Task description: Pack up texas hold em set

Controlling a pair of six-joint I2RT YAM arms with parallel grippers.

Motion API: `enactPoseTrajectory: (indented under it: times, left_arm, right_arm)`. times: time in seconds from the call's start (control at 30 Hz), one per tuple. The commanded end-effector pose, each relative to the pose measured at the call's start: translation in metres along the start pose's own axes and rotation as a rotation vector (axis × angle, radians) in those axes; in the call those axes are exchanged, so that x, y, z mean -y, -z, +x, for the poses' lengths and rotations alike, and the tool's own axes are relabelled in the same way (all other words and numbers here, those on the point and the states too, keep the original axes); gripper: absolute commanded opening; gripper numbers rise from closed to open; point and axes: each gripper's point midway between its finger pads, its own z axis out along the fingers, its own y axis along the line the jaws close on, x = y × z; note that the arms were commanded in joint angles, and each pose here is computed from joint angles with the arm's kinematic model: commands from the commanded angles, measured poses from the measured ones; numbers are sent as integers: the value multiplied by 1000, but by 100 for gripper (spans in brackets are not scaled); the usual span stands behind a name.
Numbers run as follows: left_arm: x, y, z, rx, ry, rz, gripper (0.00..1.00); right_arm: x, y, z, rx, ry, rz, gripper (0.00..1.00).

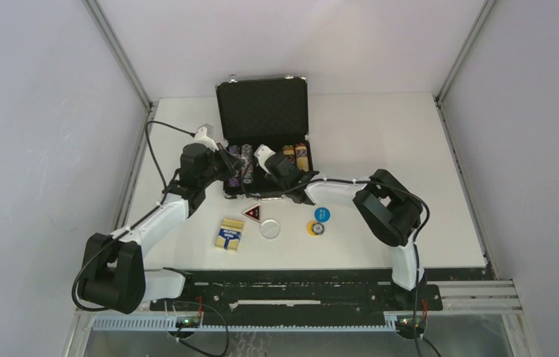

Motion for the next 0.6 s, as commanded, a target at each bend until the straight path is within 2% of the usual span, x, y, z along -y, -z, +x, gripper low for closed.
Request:
enactPoseTrajectory:
  times: [0.0,0.2,0.57]
  left_arm:
    - [-1,0,0,7,6,12,0]
    - [0,3,-2,17,9,13,0]
    - [-11,19,-15,88,48,-11,0]
  right_arm:
    - [19,30,-37,122,-91,-26,0]
    - [34,53,-49,186,-221,-138,0]
    - [-16,98,-76,334,-291,-569,0]
